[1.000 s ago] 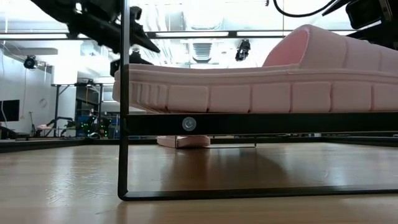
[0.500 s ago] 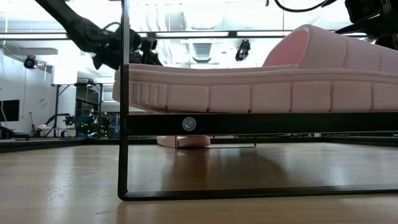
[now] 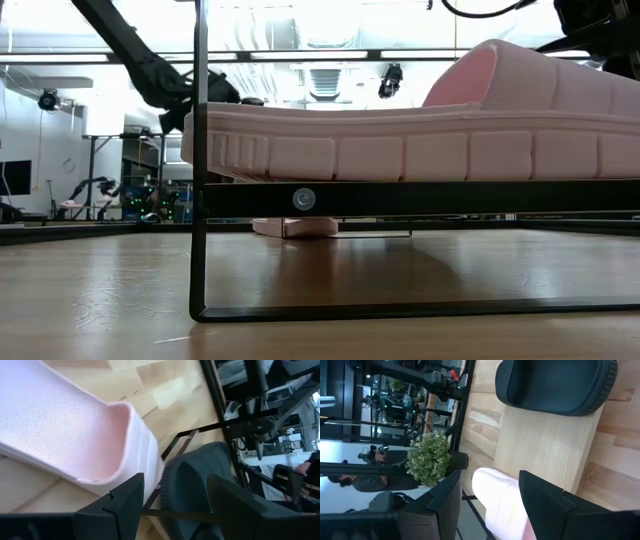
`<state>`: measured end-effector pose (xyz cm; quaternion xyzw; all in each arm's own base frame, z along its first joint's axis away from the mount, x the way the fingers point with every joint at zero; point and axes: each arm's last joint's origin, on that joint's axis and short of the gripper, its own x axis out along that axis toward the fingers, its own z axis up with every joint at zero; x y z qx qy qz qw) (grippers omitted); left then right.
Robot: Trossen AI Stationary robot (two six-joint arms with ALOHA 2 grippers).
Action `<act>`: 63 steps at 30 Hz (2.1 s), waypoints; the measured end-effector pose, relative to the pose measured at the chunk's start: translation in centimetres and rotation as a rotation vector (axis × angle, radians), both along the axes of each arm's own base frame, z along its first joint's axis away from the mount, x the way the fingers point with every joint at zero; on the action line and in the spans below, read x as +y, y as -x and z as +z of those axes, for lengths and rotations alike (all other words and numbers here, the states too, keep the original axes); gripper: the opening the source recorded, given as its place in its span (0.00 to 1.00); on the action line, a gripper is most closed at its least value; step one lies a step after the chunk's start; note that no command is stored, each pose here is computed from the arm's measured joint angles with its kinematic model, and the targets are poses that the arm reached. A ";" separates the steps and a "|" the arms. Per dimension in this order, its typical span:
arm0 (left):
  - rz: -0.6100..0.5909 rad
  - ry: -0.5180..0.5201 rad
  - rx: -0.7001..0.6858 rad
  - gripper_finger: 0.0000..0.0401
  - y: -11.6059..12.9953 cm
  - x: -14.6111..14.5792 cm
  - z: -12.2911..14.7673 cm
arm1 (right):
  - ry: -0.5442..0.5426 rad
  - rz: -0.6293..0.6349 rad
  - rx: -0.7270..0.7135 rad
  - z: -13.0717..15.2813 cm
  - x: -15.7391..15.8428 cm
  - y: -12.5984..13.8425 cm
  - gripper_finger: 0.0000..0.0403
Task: Pick and place slides into the shelf
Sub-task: Put the pink slide on the shelf
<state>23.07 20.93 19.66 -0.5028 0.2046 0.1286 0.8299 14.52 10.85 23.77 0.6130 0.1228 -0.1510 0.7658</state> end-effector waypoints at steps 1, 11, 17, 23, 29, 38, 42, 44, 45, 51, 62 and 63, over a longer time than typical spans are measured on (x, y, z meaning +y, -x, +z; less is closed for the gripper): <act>0.000 0.006 0.006 0.50 -0.1 0.1 -0.2 | 0.000 0.000 0.000 0.0 0.0 0.0 0.46; 0.016 0.001 0.024 0.50 -0.3 1.2 -1.4 | -0.016 -0.022 -0.005 0.0 -0.1 -0.1 0.46; 0.033 -0.014 0.039 0.50 -0.4 1.9 -1.7 | -0.011 -0.046 -0.013 0.1 -0.3 -0.2 0.46; 0.032 -0.006 0.046 0.50 -1.0 2.5 -2.1 | -0.018 -0.060 -0.014 0.1 -0.5 -0.3 0.46; 0.021 0.005 0.044 0.50 -1.2 2.7 -2.3 | -0.018 -0.063 -0.015 0.1 -0.5 -0.3 0.46; -0.002 0.024 0.045 0.50 -1.5 2.5 -2.8 | -0.019 -0.064 -0.016 0.1 -0.5 -0.4 0.46; -0.015 0.030 0.045 0.50 -1.6 2.3 -2.9 | -0.019 -0.064 -0.016 0.1 -0.5 -0.4 0.46; -0.019 0.032 0.046 0.50 -1.7 2.3 -3.0 | -0.019 -0.064 -0.016 0.1 -0.5 -0.4 0.46; -0.022 0.037 0.047 0.50 -1.7 2.3 -3.1 | -0.020 -0.064 -0.017 0.1 -0.5 -0.4 0.46; -0.038 0.055 0.058 0.50 -2.2 1.9 -3.7 | -0.021 -0.064 -0.018 0.1 -0.5 -0.4 0.46; -0.067 0.063 0.058 0.50 -2.7 1.3 -3.8 | -0.020 -0.064 -0.017 0.1 -0.5 -0.4 0.46; -0.067 0.063 0.058 0.50 -2.7 1.3 -3.8 | -0.020 -0.064 -0.017 0.1 -0.5 -0.4 0.46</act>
